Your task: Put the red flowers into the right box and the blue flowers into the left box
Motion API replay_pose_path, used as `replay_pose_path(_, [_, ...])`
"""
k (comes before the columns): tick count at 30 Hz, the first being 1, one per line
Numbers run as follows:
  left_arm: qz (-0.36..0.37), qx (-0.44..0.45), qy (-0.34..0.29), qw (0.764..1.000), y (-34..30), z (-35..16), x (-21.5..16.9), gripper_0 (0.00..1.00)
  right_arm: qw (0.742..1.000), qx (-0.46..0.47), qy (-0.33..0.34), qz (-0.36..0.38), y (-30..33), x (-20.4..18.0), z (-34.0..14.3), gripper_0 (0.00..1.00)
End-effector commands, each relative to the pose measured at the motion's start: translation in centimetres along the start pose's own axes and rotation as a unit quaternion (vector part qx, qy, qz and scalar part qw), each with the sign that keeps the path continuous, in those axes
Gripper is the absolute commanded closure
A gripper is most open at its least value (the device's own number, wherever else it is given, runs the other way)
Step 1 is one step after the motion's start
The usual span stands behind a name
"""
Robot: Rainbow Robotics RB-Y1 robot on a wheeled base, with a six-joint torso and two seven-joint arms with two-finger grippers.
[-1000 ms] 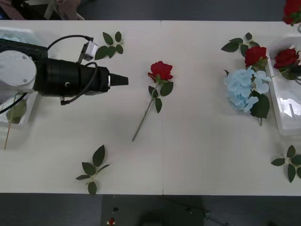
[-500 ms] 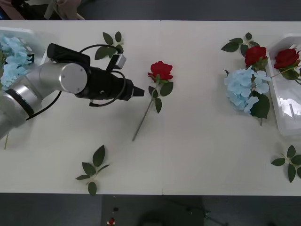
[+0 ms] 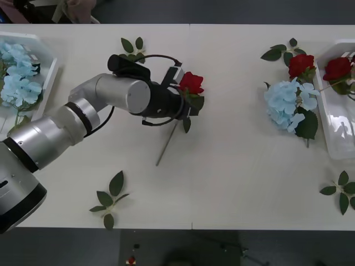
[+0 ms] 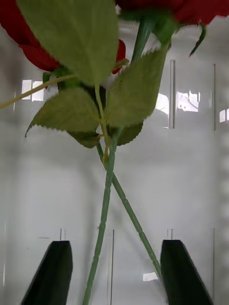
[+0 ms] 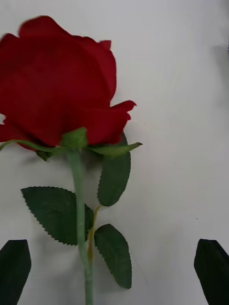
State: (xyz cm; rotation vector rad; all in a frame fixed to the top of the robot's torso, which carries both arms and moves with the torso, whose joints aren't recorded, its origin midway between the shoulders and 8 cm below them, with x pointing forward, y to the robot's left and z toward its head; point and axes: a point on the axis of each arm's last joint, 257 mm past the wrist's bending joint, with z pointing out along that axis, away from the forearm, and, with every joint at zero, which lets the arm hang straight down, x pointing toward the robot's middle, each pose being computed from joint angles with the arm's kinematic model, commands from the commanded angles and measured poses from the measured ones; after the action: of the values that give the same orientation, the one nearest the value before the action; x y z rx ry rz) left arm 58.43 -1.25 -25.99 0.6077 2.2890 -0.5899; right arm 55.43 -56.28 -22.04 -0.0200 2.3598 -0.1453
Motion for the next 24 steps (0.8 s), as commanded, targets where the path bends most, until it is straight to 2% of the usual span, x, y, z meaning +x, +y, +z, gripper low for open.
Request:
replay_pose_path(1, [0.059, -0.009, -0.015, 0.998, -1.2, 1.0, -1.5, 0.00, 1.000, -0.020, -0.006, 0.008, 1.4, -2.0, -1.1, 0.29])
replay_pose_path(3, [0.070, -0.011, -0.016, 0.997, -1.5, 1.5, -1.1, 0.00, 0.999, -0.046, 0.001, 0.010, 3.4, -2.3, -1.6, 0.29])
replay_pose_path(4, [0.076, -0.011, -0.016, 0.997, -1.5, 1.7, -0.9, 0.11, 0.998, -0.064, 0.005, 0.017, 4.6, -2.3, -1.9, 0.29])
replay_pose_path(5, [0.081, -0.012, -0.017, 0.997, -1.6, 1.9, -0.7, 0.31, 0.995, -0.092, 0.008, 0.033, 6.4, -2.6, -2.3, 0.29])
replay_pose_path(6, [0.082, -0.012, -0.016, 0.996, -1.7, 1.9, -0.6, 0.43, 0.994, -0.105, 0.010, 0.041, 7.2, -2.7, -2.5, 0.29])
replay_pose_path(8, [0.083, -0.012, -0.014, 0.996, -1.7, 2.0, -0.3, 0.99, 0.987, -0.146, 0.013, 0.059, 10.1, -3.3, -3.3, 0.29])
replay_pose_path(16, [0.087, -0.013, -0.014, 0.996, -1.6, 2.0, -0.4, 1.00, 0.974, -0.186, 0.034, 0.128, 17.1, -7.3, -4.0, 0.29])
replay_pose_path(21, [0.087, -0.016, -0.023, 0.996, -1.3, 1.9, -0.8, 1.00, 0.972, -0.154, 0.028, 0.172, 16.6, -10.4, -2.8, 0.29])
replay_pose_path(24, [0.087, -0.021, -0.030, 0.996, -0.6, 1.6, -1.3, 1.00, 0.975, -0.134, 0.024, 0.174, 15.9, -11.5, -1.9, 0.29])
